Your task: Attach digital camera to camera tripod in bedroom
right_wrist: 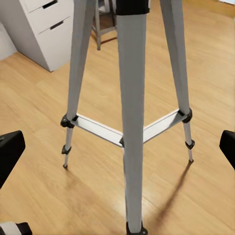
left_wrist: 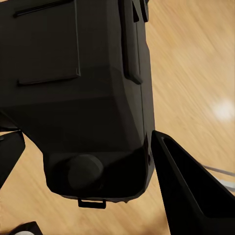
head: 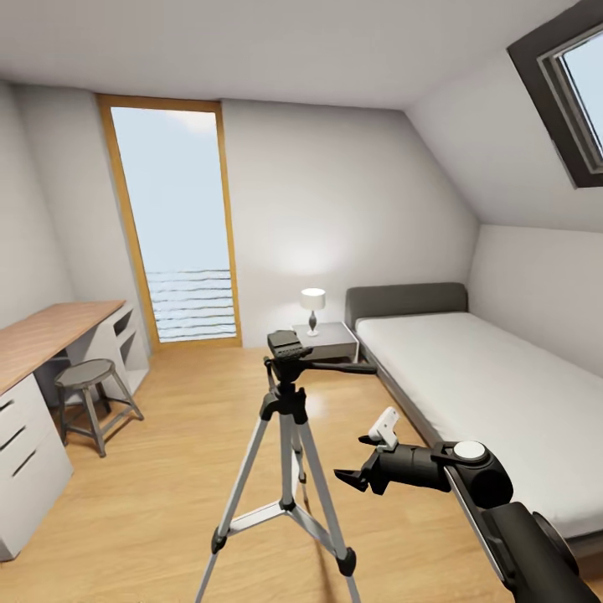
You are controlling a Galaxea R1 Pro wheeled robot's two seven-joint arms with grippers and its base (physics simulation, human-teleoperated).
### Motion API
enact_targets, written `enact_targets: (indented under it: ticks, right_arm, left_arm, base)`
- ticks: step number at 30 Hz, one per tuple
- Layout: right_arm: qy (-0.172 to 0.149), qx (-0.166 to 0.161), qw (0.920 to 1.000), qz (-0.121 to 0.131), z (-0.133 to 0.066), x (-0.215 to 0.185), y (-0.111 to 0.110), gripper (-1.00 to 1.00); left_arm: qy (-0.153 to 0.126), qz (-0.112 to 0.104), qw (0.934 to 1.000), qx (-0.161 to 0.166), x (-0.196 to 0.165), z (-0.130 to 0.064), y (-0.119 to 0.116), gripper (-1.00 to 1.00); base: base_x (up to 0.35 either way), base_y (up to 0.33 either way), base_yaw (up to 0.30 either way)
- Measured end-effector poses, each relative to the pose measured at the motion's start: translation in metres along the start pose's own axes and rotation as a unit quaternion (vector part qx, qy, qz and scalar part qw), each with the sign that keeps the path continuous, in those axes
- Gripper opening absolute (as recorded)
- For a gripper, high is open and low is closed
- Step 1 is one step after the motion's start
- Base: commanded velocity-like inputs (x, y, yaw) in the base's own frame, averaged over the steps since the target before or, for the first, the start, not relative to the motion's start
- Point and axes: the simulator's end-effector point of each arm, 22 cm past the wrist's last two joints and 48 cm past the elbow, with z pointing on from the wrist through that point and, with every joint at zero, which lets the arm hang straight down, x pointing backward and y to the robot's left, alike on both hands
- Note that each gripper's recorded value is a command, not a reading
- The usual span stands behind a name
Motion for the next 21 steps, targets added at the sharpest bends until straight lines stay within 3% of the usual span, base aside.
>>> enact_targets:
  ticks: [21]
  right_arm:
    - [0.003, -0.004, 1.0000, 0.003, 0.0014, 0.0056, 0.0039, 1.00]
  left_arm:
    - [0.000, 0.000, 1.0000, -0.001, -0.0003, 0.0001, 0.0004, -1.00]
  base:
    - [0.026, -0.025, 0.010]
